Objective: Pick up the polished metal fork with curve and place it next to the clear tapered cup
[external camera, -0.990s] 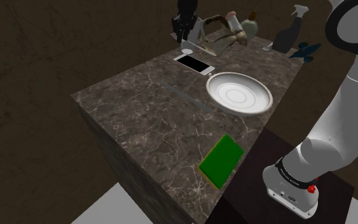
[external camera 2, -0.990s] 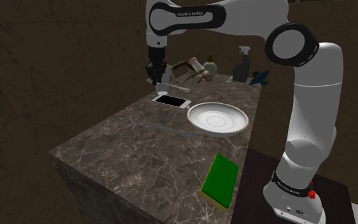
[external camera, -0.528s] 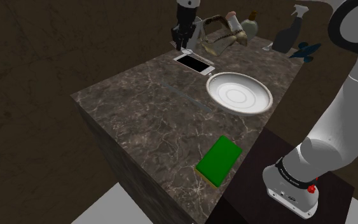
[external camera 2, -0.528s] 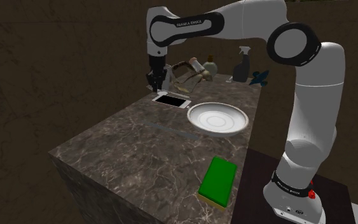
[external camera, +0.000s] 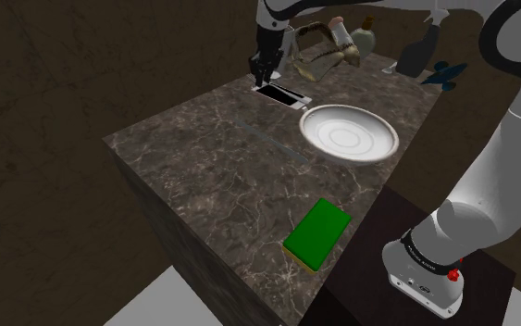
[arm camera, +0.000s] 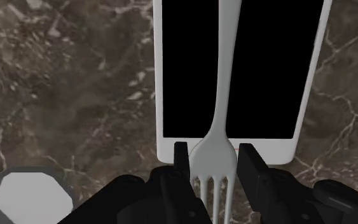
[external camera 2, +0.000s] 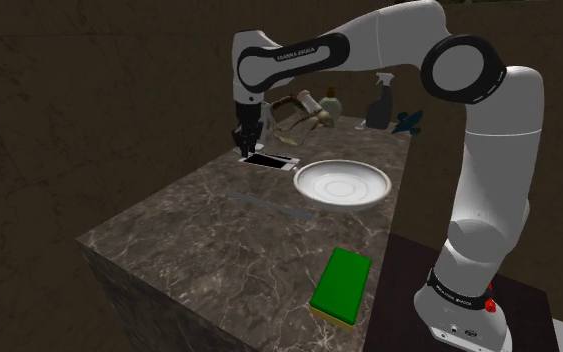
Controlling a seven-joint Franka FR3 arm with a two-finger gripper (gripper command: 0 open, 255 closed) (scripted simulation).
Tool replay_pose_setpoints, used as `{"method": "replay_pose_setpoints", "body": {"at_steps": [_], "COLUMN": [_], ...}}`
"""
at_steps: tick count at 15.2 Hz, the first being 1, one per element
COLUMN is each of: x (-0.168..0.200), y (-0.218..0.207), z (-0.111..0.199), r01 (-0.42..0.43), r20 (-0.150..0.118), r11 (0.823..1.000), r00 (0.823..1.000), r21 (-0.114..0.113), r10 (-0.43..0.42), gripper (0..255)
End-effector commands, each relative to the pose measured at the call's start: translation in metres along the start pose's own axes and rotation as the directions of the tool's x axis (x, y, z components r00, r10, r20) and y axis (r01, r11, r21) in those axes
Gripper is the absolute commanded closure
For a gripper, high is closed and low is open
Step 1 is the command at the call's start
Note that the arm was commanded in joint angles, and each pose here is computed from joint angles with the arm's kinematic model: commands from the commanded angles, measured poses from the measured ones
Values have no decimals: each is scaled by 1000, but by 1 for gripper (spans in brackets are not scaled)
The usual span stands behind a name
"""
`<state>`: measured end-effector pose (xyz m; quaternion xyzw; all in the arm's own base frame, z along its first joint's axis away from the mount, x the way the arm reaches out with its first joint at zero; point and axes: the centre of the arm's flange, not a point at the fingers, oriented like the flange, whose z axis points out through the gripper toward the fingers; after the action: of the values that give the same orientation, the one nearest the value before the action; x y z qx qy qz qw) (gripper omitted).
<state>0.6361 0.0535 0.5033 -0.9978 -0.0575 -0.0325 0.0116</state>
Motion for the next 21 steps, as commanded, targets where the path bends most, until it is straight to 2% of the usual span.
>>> {"method": "replay_pose_setpoints", "body": {"at_steps": [1,6,13,14,19,21], "x": [0,-2,-1,-2,-1,-1], "y": [1,1,1,1,1,1], "z": [11,35,35,34,35,8], "r01": [0,0,0,0,0,0], "r20": [1,1,1,1,1,1], "r11": [1000,1000,1000,1000,1000,1000], "r00": [1000,1000,1000,1000,1000,1000], "r21": [0,0,0,0,0,0], "r10": [0,0,0,0,0,0], "gripper": [255,255,255,0,0,0]}}
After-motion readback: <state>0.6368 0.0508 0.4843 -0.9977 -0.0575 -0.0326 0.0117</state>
